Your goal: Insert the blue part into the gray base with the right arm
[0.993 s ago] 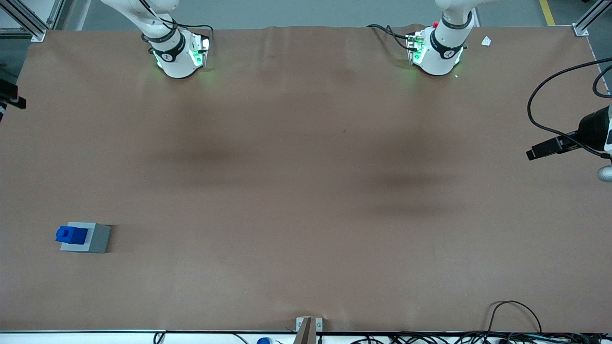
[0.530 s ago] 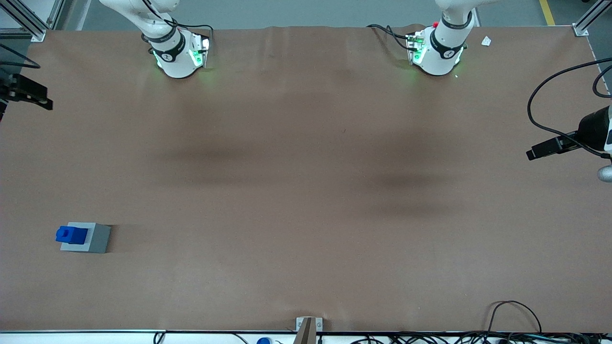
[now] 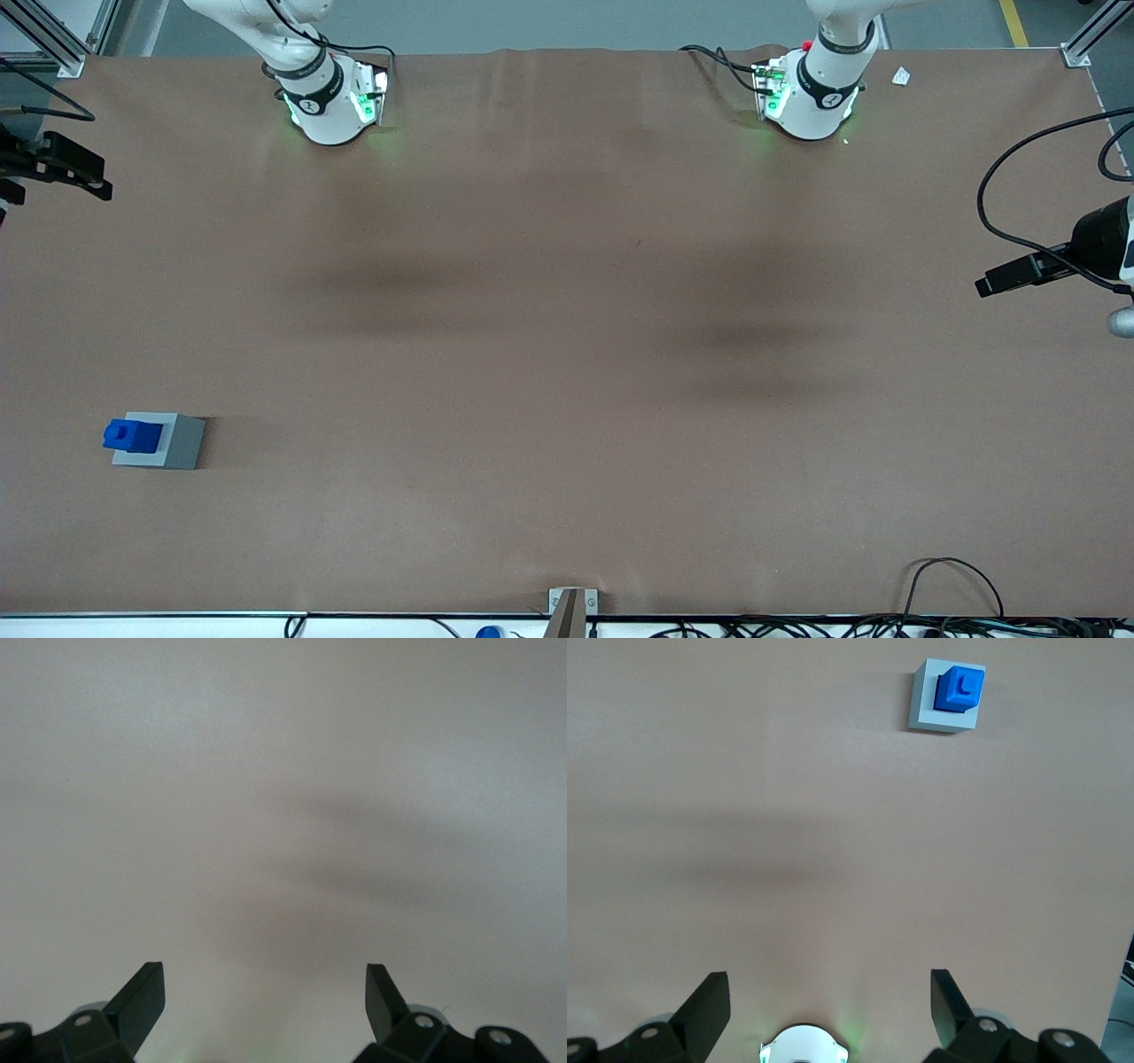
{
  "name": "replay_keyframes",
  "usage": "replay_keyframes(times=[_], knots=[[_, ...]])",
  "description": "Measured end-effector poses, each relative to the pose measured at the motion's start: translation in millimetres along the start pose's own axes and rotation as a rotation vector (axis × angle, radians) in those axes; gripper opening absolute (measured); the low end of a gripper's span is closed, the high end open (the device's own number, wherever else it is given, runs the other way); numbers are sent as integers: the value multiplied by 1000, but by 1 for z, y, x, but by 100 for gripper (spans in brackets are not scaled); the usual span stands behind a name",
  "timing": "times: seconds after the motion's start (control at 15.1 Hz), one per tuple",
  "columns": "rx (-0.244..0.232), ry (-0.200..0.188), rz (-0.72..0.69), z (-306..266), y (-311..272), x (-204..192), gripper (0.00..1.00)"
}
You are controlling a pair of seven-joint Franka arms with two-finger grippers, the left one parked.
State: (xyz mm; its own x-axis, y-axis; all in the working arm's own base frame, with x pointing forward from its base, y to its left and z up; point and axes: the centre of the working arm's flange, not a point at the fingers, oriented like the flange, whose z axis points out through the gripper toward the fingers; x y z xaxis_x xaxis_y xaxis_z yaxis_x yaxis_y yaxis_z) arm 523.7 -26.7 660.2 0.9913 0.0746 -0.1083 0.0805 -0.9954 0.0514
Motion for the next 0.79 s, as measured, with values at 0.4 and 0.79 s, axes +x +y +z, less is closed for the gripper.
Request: replay_keyframes(times=[0.4, 0.79], knots=[[0, -2, -1, 5, 0, 2, 100], [-2, 8, -5, 7, -2, 3, 100]])
